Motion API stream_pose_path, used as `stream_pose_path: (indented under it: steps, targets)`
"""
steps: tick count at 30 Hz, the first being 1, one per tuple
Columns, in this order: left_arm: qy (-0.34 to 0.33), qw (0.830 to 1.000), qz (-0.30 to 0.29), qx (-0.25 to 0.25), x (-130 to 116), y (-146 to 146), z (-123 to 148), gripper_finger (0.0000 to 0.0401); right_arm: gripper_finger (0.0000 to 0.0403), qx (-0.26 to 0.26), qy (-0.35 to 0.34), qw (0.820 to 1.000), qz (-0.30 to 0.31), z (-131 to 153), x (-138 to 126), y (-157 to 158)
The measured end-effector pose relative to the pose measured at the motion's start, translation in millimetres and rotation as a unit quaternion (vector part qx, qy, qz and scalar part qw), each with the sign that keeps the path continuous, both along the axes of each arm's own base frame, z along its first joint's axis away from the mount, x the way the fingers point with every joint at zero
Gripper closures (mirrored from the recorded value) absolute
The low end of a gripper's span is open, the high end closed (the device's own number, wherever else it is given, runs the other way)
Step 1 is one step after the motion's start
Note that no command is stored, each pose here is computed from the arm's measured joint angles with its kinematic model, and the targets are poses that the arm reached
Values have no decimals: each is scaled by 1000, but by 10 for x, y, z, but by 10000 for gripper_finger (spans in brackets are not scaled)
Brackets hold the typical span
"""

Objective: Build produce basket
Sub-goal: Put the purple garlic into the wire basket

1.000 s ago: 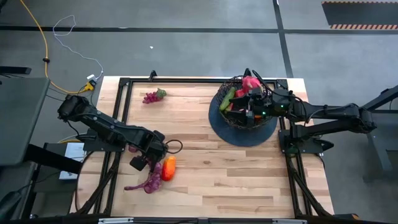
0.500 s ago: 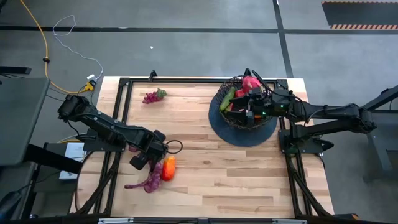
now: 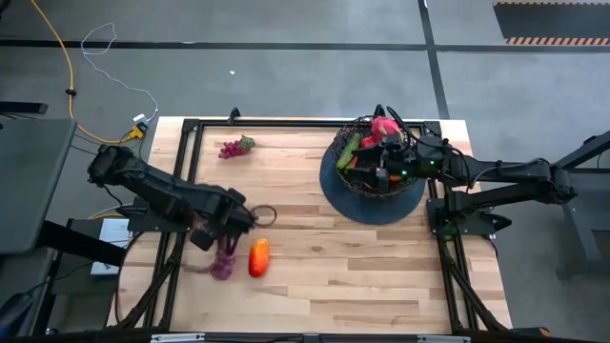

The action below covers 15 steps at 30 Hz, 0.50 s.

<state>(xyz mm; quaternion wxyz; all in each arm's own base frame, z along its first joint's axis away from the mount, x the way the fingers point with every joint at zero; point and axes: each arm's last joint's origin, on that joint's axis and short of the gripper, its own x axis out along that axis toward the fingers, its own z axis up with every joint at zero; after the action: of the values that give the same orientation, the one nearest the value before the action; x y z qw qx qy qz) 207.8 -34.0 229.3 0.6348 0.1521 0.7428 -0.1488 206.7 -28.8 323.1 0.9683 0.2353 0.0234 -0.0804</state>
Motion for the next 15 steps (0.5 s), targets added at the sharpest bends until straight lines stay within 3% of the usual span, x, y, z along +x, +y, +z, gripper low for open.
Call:
stream_pose_path:
  steps: [4, 9, 12, 15]
  targets:
    - [-31, 999, 34, -4, -7, 153, 381, 227, 20, 0, 0, 1000, 0, 0, 0, 0]
    - [-158, 984, 76, 17, -41, 386, 990, 227, 20, 13, -2, 1000, -1, 0, 0, 0]
    - [-259, 959, 106, 48, -72, 533, 1351, 227, 20, 27, -3, 1000, -2, -1, 0, 0]
    - [-373, 915, 140, 60, -100, 656, 1677, 227, 20, 27, -4, 1000, -2, 0, 0, 0]
